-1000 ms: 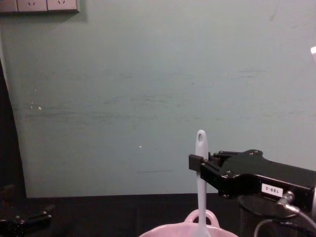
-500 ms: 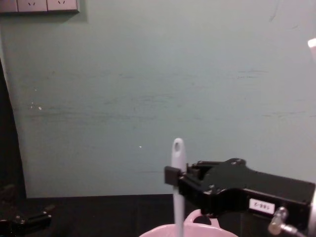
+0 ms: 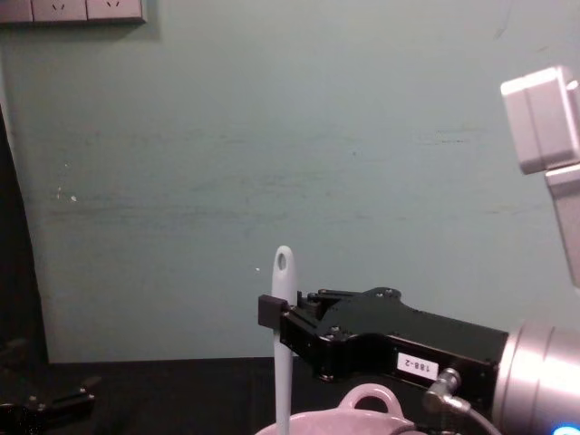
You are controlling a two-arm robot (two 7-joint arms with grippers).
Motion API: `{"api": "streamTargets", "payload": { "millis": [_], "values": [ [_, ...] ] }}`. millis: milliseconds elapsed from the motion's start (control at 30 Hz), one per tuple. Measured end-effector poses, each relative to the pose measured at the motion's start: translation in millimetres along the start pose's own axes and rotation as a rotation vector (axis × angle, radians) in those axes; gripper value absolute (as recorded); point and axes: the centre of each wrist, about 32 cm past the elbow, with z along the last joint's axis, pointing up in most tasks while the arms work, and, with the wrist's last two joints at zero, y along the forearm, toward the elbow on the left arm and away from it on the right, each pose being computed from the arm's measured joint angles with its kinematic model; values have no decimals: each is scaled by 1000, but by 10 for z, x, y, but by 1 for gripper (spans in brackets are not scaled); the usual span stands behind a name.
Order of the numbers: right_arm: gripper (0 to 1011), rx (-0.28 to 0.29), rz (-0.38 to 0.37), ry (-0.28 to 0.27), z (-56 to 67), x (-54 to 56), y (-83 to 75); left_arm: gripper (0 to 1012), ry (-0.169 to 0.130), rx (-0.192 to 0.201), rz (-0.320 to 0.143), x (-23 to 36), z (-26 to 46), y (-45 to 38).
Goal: Use the one hand to pick up the spoon and stir the clear water in the bowl.
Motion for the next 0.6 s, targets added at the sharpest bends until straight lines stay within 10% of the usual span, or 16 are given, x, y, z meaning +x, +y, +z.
{"api": "streamTargets", "payload": {
  "millis": [600],
  "values": [
    [125, -19, -169, -11, -24, 305, -222, 1005, 0, 0, 0, 0, 0, 0]
  ]
}}
